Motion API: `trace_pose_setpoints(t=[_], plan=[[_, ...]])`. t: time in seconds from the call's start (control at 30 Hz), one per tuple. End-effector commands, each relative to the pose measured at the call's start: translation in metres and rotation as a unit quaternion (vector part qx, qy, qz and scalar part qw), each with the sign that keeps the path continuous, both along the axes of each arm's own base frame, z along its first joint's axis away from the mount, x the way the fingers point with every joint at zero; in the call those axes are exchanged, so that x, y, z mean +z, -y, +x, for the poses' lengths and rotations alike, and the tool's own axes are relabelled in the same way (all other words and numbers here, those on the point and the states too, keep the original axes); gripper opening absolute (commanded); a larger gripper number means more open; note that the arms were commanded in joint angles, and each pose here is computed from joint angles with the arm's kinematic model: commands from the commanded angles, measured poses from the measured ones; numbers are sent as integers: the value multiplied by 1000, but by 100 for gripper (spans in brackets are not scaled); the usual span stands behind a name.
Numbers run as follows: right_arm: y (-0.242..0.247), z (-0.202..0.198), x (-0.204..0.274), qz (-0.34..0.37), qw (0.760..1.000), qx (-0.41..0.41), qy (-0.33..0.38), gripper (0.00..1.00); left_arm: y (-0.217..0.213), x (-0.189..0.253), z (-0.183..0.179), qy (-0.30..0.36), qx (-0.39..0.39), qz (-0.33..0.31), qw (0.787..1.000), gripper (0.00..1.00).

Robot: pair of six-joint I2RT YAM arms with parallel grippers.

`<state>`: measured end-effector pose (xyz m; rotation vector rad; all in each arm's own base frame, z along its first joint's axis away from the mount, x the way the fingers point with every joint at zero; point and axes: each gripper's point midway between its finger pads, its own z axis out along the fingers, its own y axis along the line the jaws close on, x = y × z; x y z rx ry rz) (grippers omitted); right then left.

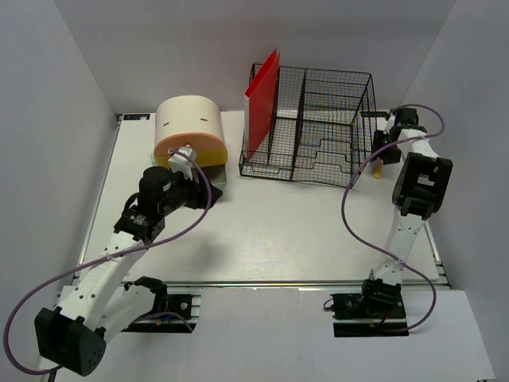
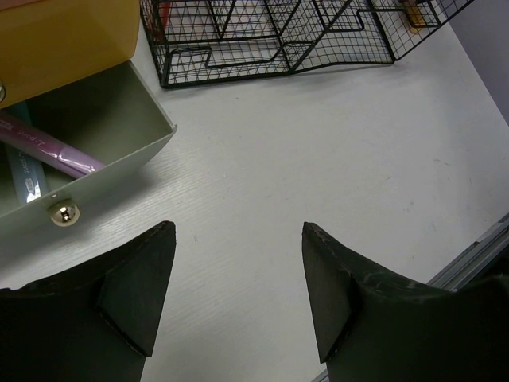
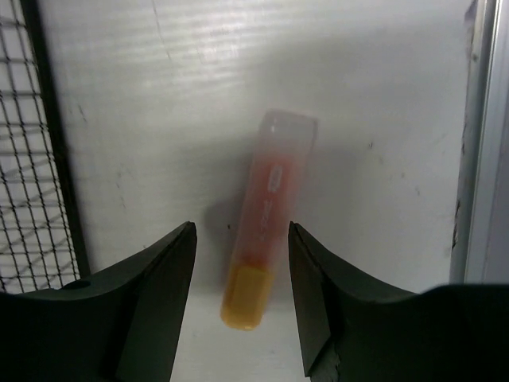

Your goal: Organize the desk

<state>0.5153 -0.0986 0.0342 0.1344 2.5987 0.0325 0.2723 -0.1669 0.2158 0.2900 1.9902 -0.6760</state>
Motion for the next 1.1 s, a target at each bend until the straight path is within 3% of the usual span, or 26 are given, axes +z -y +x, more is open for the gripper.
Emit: trace_pose_setpoints(t=[0.0,0.4,0.67,0.77,0.87,1.07], plan=[[8,4,31,-26,999,-7,44,56,-3,-5,-1,-3,2,8,1000,74],[21,1,-4,-60,998,-24,4,56,-5,-5,-1,-1,7,9,1000,75],[21,-13,-24,-33,999,-28,-20,52,-5,-5,-1,0,9,10,1000,75],[21,-17,-29,-23,999,-30,-26,44,-6,-3,0,2,12,11,1000,75],[24,-21,-34,-17,999,-32,-32,24,-8,-3,0,3,17,12,1000,75],[32,-22,-6,-4,999,-36,-5,2,-10,-3,1,6,22,14,1000,75]])
